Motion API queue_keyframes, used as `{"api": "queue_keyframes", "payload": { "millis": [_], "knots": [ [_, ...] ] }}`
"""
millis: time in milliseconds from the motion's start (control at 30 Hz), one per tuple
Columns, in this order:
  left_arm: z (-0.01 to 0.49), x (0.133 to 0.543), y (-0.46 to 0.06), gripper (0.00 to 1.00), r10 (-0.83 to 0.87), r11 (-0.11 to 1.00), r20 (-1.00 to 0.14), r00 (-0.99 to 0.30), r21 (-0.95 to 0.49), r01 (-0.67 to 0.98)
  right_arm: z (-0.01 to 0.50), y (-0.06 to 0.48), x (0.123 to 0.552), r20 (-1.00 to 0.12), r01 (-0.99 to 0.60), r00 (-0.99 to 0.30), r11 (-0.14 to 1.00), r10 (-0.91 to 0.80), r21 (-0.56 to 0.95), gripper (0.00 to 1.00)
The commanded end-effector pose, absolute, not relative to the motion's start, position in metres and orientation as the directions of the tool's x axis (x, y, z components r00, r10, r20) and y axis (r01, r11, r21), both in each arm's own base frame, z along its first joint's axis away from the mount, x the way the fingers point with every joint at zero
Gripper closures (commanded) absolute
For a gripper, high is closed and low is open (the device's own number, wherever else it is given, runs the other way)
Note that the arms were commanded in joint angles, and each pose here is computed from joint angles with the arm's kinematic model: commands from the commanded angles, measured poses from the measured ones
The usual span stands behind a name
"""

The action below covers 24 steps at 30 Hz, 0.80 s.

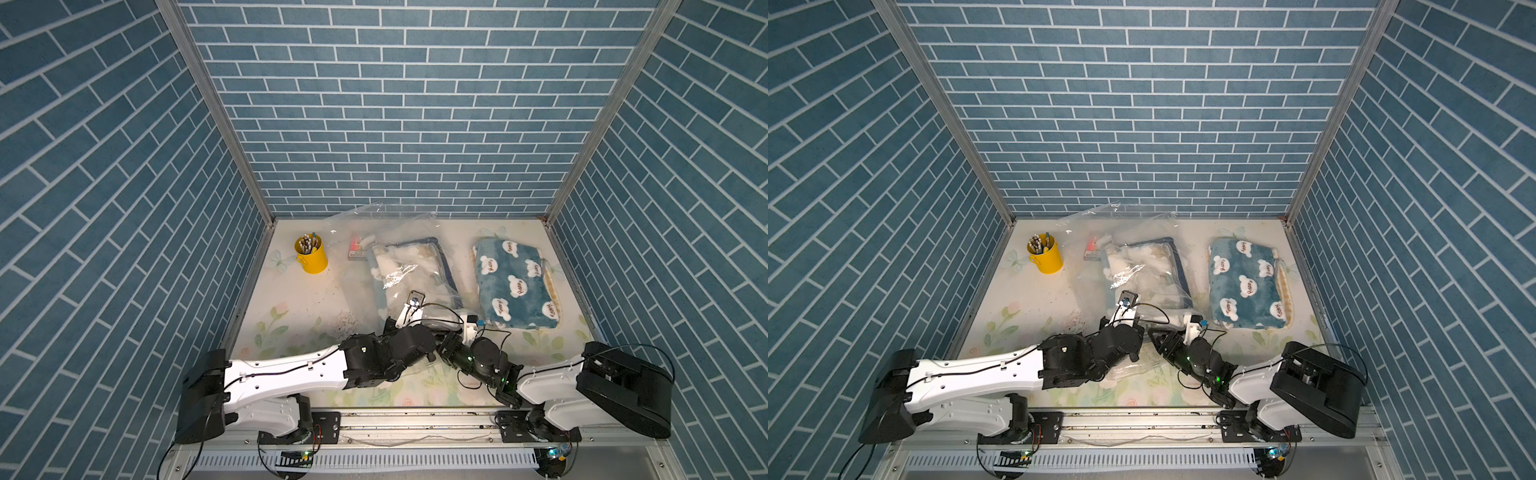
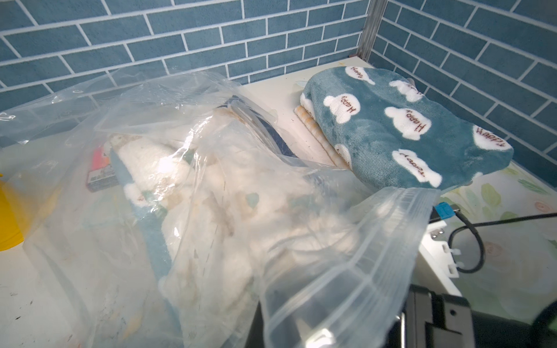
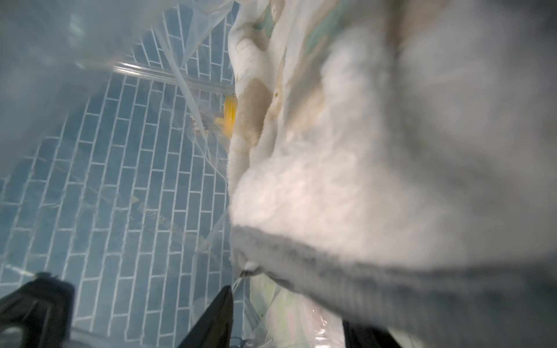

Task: Take the blanket out of the vacuum bag
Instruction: Take out the blanket from the vacuum bag.

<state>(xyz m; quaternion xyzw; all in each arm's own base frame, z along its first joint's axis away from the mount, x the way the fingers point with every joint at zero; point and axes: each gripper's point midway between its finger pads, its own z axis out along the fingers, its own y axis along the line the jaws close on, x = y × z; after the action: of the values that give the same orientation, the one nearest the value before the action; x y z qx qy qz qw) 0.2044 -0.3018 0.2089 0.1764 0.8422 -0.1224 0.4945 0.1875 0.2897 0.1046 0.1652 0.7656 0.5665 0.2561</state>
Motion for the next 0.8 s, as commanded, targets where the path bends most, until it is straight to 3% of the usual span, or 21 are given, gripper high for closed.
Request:
{"api": "queue_keyframes", "payload": {
  "millis": [0, 400, 533, 767],
  "knots": [
    [0.212, 0.205, -0.308, 1.00, 0.153, 0.907, -0.881, -0.447, -0.055, 0.418, 0.132, 0.304, 0.197, -0.188, -0.075, -0.815, 0.222, 0.548, 0.972, 0.48],
    [0.212, 0.208, -0.306, 1.00, 0.166, 0.913, -0.884, -0.436, -0.028, 0.406, 0.128, 0.304, 0.191, -0.148, -0.048, -0.829, 0.194, 0.540, 0.980, 0.53],
    [0.216, 0.208, -0.306, 1.00, 0.166, 0.913, -0.886, -0.433, -0.028, 0.407, 0.114, 0.310, 0.194, -0.141, -0.010, -0.834, 0.241, 0.533, 0.970, 0.45],
    [0.212, 0.207, -0.305, 1.00, 0.154, 0.912, -0.884, -0.441, -0.045, 0.407, 0.123, 0.292, 0.201, -0.119, -0.022, -0.775, 0.161, 0.621, 0.987, 0.44]
  ]
}}
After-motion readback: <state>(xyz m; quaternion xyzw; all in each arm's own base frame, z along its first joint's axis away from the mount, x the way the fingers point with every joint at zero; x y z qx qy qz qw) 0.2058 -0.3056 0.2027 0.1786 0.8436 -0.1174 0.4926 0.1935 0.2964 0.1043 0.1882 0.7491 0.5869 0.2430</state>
